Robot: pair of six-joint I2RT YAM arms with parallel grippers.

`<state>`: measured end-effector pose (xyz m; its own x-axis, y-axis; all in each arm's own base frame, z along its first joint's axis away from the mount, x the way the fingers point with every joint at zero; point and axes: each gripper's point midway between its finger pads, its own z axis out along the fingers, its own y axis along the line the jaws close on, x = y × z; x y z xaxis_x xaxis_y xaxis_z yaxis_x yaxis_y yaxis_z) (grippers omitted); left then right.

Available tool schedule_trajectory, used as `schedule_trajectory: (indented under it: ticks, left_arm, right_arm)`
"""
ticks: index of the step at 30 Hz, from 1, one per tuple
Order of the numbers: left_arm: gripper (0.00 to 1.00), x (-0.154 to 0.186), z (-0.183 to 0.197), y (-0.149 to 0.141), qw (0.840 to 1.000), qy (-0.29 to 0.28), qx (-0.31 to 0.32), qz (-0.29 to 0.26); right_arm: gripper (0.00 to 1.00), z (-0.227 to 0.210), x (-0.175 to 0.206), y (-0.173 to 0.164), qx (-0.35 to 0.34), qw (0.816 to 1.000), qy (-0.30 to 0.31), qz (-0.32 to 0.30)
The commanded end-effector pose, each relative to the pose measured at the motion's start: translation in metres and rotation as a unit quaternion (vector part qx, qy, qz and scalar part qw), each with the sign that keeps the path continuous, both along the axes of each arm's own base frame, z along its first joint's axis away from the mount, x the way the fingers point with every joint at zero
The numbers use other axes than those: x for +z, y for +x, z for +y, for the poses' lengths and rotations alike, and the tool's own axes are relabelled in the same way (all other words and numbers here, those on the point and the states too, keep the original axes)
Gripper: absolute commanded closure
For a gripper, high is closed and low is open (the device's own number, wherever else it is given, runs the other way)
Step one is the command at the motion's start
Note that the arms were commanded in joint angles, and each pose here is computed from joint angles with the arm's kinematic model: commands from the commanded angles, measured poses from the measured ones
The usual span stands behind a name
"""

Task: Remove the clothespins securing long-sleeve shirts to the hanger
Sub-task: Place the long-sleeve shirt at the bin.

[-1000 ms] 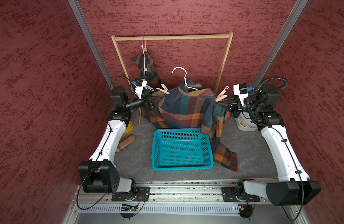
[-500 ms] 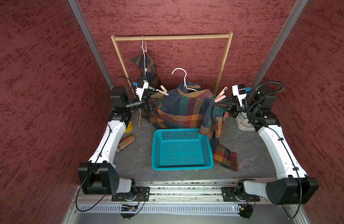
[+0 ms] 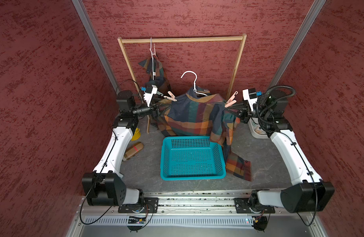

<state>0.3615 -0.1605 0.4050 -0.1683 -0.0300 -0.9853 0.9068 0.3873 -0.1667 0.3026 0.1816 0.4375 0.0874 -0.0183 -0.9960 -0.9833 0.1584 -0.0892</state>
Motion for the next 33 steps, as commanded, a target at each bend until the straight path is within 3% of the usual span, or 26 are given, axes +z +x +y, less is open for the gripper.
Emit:
schedule_trajectory:
  ticks: [1,6,11,14,21,24,27,33]
  left_arm:
    - [0.74,0.018,-0.011,-0.020,0.999,0.001,-0.036,-0.027]
    - [0.81,0.020,-0.011,-0.023,0.999,0.001,-0.039,-0.031]
    - [1.00,0.025,-0.013,-0.030,0.998,-0.002,-0.050,-0.039]
    - [1.00,0.026,-0.016,-0.034,0.997,-0.006,-0.056,-0.047]
    - [1.00,0.040,-0.018,-0.041,0.994,-0.034,-0.040,-0.094]
    - [1.00,0.046,-0.019,-0.044,0.992,-0.044,-0.033,-0.111]
    - [1.00,0.049,-0.018,-0.042,0.991,-0.049,-0.019,-0.120]
    - [1.00,0.054,-0.012,-0.034,0.990,-0.061,0.011,-0.126]
  right_arm:
    - [1.00,0.007,0.005,-0.005,0.011,1.000,-0.002,-0.018]
    - [1.00,0.007,0.000,-0.001,0.007,1.000,-0.004,-0.011]
    - [1.00,0.008,-0.002,0.006,-0.008,1.000,-0.006,-0.006]
    - [1.00,0.009,-0.004,0.014,-0.027,1.000,-0.007,-0.001]
    - [0.65,0.006,0.002,0.024,-0.075,0.997,0.008,-0.001]
    - [0.57,0.003,0.005,0.026,-0.099,0.995,0.018,-0.003]
    - [0.38,-0.001,0.005,0.029,-0.122,0.992,0.023,0.002]
    - [0.22,-0.016,0.003,0.033,-0.201,0.979,0.032,0.001]
